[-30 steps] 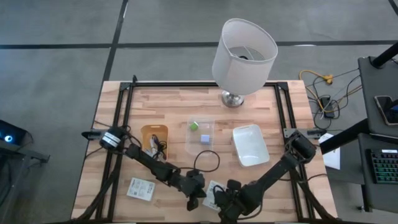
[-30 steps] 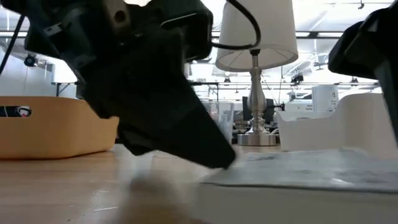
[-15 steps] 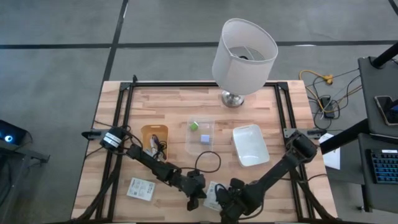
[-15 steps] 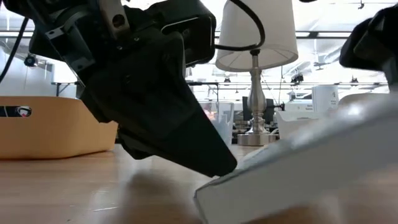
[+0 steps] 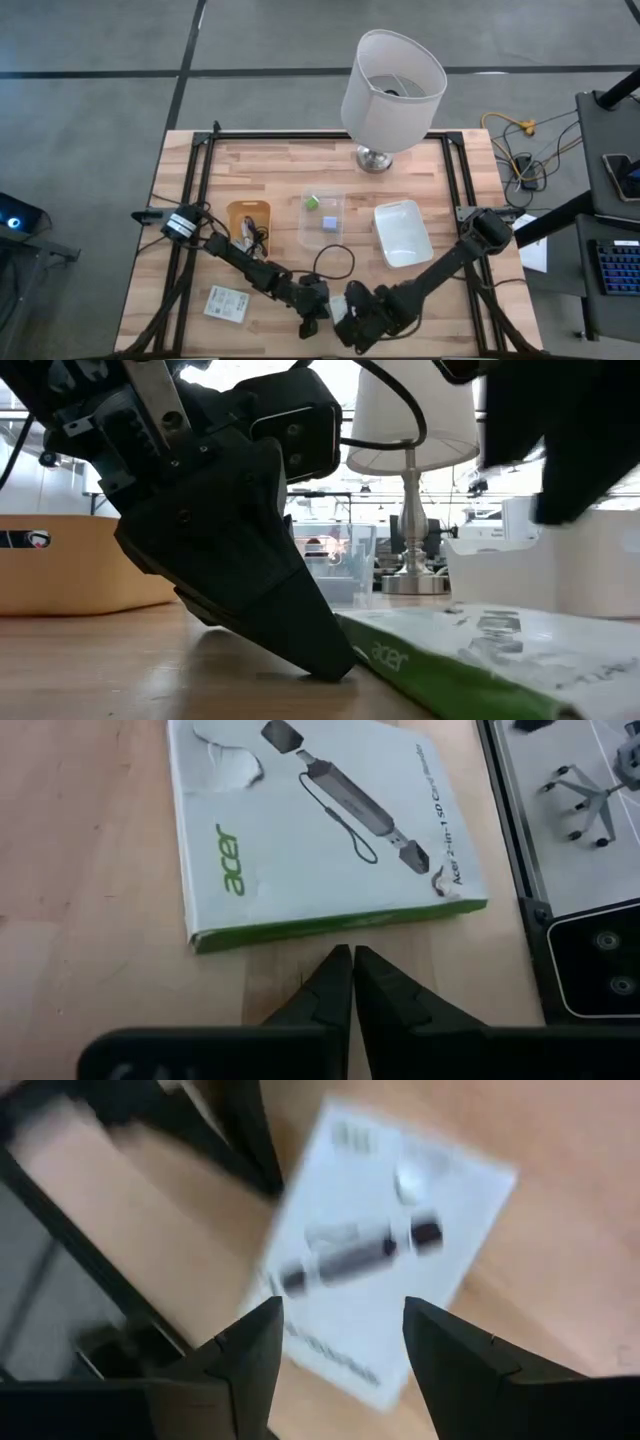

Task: Pick and place items into bin
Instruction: Put the white card reader box into the white bin

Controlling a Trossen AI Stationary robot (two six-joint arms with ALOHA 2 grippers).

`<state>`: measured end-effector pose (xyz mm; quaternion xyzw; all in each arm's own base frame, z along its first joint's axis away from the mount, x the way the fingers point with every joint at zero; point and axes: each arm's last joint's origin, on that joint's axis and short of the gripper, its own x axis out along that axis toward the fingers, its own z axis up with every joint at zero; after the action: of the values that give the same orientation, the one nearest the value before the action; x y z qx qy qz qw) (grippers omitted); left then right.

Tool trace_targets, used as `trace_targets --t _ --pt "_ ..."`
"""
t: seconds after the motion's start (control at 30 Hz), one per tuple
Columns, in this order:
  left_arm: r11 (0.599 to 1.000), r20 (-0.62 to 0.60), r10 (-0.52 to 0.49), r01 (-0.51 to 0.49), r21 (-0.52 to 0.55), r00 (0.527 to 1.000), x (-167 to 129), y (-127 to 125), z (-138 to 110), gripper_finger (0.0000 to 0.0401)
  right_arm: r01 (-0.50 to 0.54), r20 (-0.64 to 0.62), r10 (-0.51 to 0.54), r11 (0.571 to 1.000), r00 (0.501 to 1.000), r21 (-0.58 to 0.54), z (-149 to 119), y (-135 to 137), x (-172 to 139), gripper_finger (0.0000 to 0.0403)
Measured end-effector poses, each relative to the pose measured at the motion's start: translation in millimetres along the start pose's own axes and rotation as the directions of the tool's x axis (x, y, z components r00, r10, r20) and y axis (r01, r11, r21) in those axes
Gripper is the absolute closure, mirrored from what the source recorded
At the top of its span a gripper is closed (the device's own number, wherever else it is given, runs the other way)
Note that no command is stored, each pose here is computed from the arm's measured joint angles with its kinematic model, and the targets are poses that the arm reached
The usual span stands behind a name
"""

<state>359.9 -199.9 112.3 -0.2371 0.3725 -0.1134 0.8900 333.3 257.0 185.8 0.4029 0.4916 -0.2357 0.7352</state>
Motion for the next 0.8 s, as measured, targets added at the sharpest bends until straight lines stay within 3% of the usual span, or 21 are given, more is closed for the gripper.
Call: trace_targets --t 0.17,0.37,0.5,0.8 --pt "1.000 0.004 0.000 0.000 0.000 1.000 0 0 0 0.0398 0.028 -0.021 -0.028 0.999 0.999 -0.035 0 -5 2 0.0209" --pt "1.000 0.024 -0.008 0.008 0.008 1.000 -8 -6 7 0.0398 0.099 -0.070 -0.094 0.993 0.993 0.071 -23 -27 16 0.0209" --pt "0.999 0.147 -0.012 0.005 0.051 0.989 -23 -18 23 0.0398 0.119 -0.089 -0.108 0.984 0.990 0.129 -36 -37 20 0.0209" --pt "0.997 0.105 0.022 -0.029 0.067 0.994 -11 -6 18 0.0398 0.015 -0.105 0.000 0.989 0.995 0.144 -34 -35 30 0.0209"
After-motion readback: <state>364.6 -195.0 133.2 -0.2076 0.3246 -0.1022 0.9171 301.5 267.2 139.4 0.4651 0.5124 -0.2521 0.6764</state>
